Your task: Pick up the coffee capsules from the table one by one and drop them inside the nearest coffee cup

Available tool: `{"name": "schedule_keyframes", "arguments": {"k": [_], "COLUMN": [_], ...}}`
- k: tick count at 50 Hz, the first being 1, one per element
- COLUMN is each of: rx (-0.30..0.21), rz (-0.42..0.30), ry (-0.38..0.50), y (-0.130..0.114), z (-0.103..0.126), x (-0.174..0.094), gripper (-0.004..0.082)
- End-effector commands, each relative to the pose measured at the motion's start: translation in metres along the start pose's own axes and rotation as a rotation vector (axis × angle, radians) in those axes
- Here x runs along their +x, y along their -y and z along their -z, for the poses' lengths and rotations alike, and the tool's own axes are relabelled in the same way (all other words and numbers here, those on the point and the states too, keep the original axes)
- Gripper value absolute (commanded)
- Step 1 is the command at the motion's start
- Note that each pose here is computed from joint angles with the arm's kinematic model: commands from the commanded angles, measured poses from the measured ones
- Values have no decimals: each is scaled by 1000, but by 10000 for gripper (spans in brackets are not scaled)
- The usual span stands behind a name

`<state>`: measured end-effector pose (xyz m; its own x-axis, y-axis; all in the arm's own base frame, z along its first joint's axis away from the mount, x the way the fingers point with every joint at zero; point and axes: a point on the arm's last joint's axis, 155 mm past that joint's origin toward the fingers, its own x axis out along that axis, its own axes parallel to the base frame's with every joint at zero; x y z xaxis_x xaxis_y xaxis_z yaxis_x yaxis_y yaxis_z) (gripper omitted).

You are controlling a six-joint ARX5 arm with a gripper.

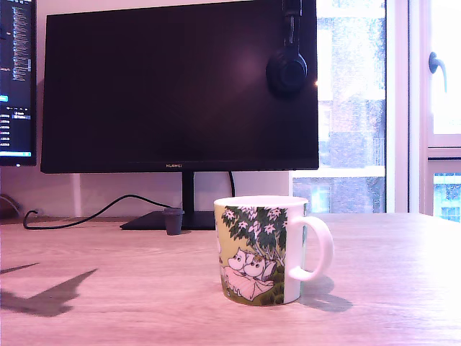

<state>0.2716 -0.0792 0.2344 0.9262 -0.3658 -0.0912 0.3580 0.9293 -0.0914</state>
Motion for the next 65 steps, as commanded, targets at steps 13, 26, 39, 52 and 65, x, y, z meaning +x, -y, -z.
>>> {"name": "schedule_keyframes", "arguments": {"k": [13,26,39,52,65], "rx": [9,10,6,26,19], "rz": [36,88,115,136,136], "ry": [-28,-46,-71,-58,-84], "y": [-1,3,1,1,-5], "z": [32,46,65,80,110], "x": [19,37,63,85,103], "gripper": [693,693,693,693,693]}}
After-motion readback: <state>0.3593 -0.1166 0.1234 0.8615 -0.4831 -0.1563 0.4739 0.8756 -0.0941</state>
